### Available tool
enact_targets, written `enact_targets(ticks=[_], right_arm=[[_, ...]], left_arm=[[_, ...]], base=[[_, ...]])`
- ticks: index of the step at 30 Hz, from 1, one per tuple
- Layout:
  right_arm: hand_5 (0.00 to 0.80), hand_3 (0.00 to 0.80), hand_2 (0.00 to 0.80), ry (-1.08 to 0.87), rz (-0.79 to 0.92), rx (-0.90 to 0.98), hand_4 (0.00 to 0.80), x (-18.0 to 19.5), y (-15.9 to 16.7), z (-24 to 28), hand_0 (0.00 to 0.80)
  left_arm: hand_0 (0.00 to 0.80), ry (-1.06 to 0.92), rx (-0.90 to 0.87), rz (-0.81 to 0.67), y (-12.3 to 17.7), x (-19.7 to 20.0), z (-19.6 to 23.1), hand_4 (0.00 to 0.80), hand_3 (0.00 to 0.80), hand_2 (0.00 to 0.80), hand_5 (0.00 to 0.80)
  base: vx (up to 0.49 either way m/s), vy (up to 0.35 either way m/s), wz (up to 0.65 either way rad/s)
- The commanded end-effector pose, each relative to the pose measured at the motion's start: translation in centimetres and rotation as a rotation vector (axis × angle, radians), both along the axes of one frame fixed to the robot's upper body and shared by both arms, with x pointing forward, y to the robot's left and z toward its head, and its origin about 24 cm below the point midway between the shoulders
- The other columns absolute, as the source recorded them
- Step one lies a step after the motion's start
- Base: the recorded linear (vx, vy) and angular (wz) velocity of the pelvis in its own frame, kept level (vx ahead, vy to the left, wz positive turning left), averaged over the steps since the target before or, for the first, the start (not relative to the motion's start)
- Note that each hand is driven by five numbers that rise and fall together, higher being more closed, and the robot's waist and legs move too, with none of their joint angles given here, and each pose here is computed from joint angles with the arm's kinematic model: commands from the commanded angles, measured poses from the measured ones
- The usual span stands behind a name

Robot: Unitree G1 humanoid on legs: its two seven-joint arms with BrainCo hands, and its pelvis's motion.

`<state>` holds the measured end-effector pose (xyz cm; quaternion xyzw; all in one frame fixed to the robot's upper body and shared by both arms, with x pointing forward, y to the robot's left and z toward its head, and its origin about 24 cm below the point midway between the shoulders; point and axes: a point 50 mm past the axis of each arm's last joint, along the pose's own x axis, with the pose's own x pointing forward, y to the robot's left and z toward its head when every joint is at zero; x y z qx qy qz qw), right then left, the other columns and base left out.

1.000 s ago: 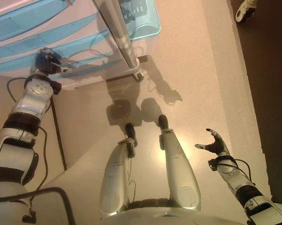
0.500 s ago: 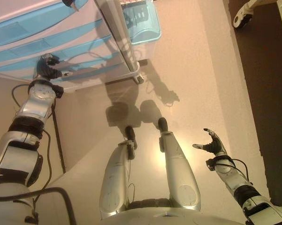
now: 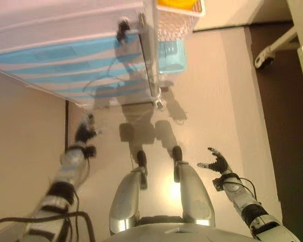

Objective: Open the drawer and pick up the medicine

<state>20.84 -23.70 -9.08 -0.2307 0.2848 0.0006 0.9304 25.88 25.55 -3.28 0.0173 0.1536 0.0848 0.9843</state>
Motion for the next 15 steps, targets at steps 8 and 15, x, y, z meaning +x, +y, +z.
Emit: enact_targets(ticks=[8, 15], right_arm=[[0.0, 0.0, 0.0, 0.38, -0.061, 0.382, 0.0, -8.3, 0.9, -5.1, 0.0], [0.0, 0.0, 0.0, 0.431, -0.103, 0.4, 0.0, -9.5, 2.5, -6.2, 0.0]], left_arm=[[0.0, 0.467, -0.073, -0.142, -2.6, -10.5, -9.6, 0.0, 0.0, 0.0, 0.0], [0.0, 0.664, -0.215, -0.135, -4.8, -14.8, -12.2, 0.0, 0.0, 0.0, 0.0]], base=[[0.073, -0.042, 0.19], [0.014, -0.039, 0.19]])
